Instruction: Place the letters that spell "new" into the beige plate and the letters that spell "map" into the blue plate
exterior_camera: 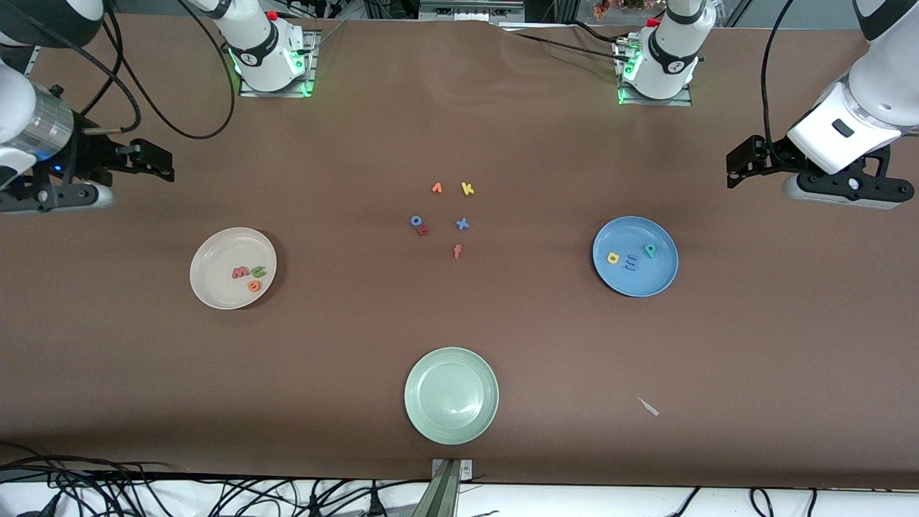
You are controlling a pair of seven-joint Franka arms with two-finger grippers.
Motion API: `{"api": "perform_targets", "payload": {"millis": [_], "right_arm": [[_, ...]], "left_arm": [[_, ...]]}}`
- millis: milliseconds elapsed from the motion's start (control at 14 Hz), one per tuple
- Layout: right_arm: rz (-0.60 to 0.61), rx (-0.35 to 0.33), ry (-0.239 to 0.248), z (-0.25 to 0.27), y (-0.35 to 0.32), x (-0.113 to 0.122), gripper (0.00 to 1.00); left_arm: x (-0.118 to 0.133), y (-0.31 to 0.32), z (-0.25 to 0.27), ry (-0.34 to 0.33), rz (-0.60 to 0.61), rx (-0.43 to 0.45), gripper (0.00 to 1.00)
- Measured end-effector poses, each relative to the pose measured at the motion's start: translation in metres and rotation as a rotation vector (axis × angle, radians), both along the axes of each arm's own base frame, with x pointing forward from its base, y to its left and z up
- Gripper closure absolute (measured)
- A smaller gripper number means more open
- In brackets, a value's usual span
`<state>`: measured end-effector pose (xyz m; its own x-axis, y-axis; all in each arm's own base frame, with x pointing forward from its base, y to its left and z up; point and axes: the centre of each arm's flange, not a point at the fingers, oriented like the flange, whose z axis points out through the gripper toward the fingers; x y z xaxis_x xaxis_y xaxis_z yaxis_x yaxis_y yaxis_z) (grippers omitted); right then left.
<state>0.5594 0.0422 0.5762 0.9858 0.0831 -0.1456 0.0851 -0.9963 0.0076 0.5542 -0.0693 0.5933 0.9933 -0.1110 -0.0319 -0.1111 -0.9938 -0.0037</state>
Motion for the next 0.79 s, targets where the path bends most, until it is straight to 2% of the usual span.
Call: {"api": "perform_targets", "payload": {"millis": [501, 788], "right_arm": [[0.001, -0.001, 0.015, -0.016, -0.001, -0.006, 0.00], [-0.005, -0.002, 0.003, -0.016, -0.001, -0.004, 0.00]], "left_arm": [[0.003, 0.031, 0.004, -0.014, 0.054, -0.001, 0.00], [0.002, 0.029, 0.005, -0.015, 0.052, -0.001, 0.00]]}}
